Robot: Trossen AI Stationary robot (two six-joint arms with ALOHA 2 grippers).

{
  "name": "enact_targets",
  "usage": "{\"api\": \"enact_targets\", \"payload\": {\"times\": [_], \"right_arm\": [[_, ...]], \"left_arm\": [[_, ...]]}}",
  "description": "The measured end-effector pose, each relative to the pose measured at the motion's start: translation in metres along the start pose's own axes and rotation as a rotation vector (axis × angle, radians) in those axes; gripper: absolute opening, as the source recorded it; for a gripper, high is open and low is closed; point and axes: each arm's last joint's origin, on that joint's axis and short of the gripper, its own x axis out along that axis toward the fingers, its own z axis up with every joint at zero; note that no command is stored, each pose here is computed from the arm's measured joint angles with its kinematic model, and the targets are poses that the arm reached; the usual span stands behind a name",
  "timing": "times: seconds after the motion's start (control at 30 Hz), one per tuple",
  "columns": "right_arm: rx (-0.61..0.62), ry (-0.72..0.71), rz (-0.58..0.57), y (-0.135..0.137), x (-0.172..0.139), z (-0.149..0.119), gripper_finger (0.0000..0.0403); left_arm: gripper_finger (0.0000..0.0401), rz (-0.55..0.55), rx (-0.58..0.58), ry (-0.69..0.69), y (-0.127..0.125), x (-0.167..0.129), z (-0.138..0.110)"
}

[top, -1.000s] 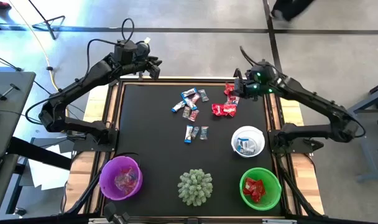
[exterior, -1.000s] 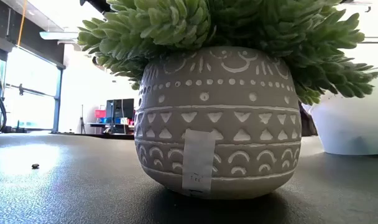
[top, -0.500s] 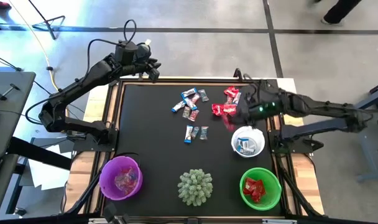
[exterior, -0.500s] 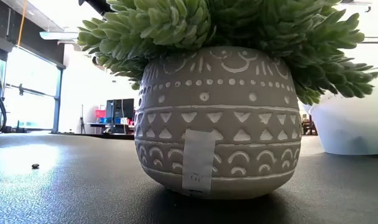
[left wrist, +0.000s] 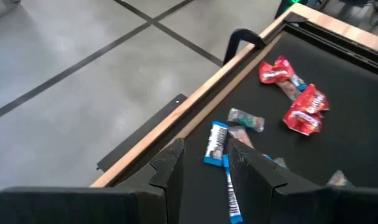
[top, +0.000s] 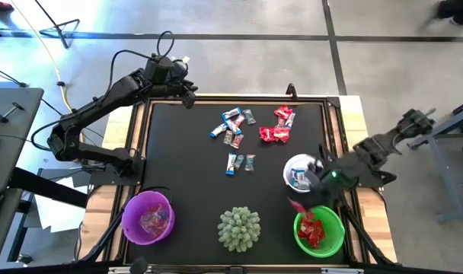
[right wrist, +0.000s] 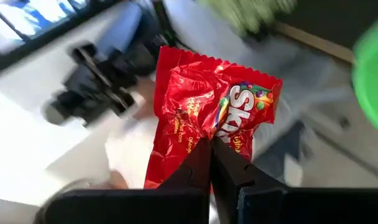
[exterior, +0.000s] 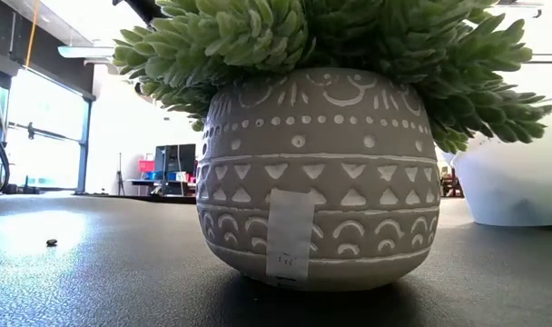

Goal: Sort candy
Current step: Put the red candy wrapper into the green bucket

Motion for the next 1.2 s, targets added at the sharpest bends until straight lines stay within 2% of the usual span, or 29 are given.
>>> {"api": "enact_targets", "payload": {"times": [0.17,0.33,0.57,0.73,1.0,1.2], "right_arm": [[0.099,0.070,-0.133,-0.024,0.012,-0.029,0.0000],[0.104,0.013,-0.241,-0.045,0.021,-0.040,0.0000],[0.074,-0.050,-0.350,-0.059,0.023,-0.039,0.0000],[0.062,-0.042,-0.418,-0.063,0.021,-0.038,0.0000],[-0.025,-0.031,-0.433,-0.064,0.021,-0.037,0.0001],[-0.073,-0.068,-0.495,-0.069,0.018,-0.032,0.0001]], "left_arm": [[0.0106,-0.041,0.002,0.002,-0.013,0.000,-0.001],[0.0106,-0.083,0.031,0.003,-0.027,-0.001,-0.001],[0.0106,-0.127,0.022,0.005,-0.041,-0.003,-0.003],[0.0106,-0.155,0.029,0.007,-0.050,-0.004,-0.004],[0.0106,-0.184,0.053,0.008,-0.060,-0.006,-0.005],[0.0106,-0.187,0.056,0.008,-0.061,-0.006,-0.005]]}}
